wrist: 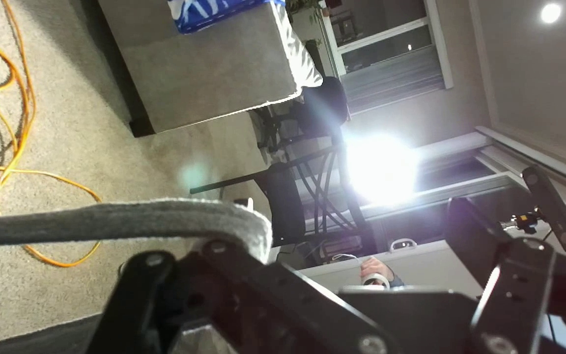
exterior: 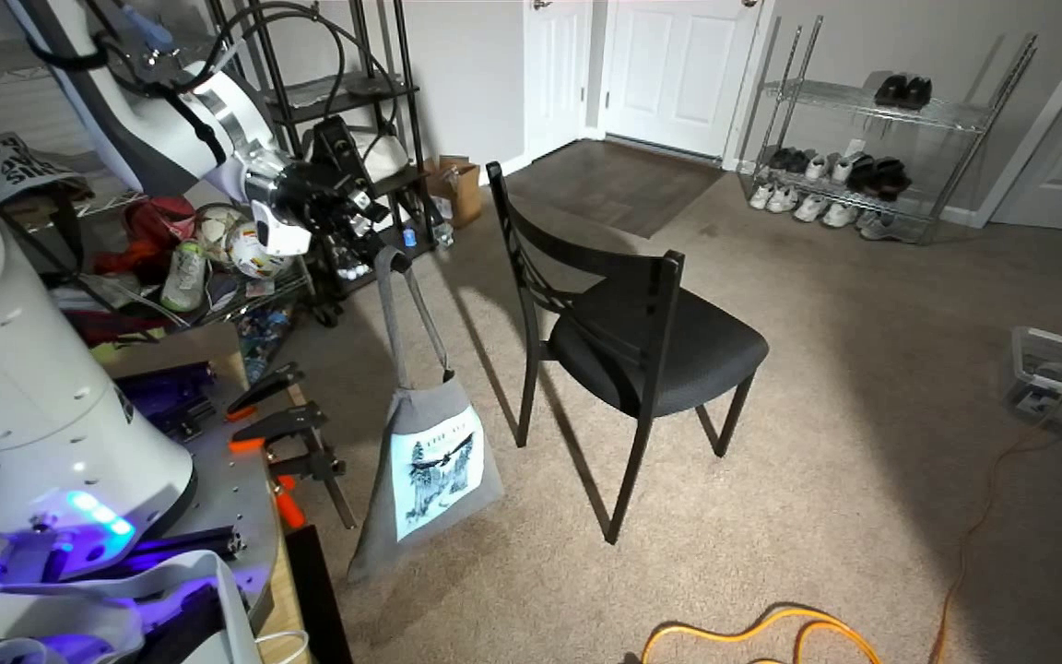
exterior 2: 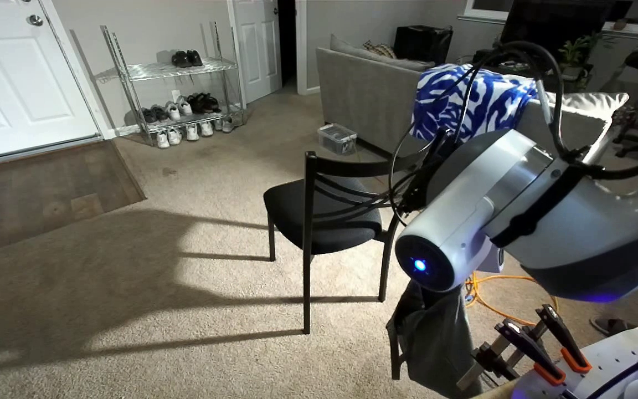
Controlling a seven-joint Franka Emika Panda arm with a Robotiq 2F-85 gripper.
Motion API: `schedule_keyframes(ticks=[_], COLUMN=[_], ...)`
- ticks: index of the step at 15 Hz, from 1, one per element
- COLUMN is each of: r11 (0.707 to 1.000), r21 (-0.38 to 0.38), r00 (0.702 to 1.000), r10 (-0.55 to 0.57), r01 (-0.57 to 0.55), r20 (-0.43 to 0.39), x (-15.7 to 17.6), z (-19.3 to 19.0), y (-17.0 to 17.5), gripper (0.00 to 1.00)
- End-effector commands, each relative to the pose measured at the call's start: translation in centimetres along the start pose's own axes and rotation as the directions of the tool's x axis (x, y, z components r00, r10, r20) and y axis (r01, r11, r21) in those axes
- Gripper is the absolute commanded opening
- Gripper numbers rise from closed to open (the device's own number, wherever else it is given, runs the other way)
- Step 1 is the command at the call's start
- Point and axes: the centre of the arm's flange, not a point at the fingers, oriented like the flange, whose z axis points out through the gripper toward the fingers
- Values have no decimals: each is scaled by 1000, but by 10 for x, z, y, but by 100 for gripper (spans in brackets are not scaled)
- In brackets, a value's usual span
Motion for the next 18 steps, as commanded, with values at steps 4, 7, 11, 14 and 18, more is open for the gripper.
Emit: schedule_keyframes(ticks=[4,7,11,14,18], r11=[999,999,998,996,993], r21=[-15,-2,26,57,106], r00=[995,989,980,975,969], r10=[-28,-41,-64,-72,-80], r01=[29,42,60,61,56], r20=[99,140,189,209,235], x=[18,17,13,10,6], z=[11,12,15,26,40], y=[-20,-22,-24,-24,-28], gripper=[100,100,100,100,100])
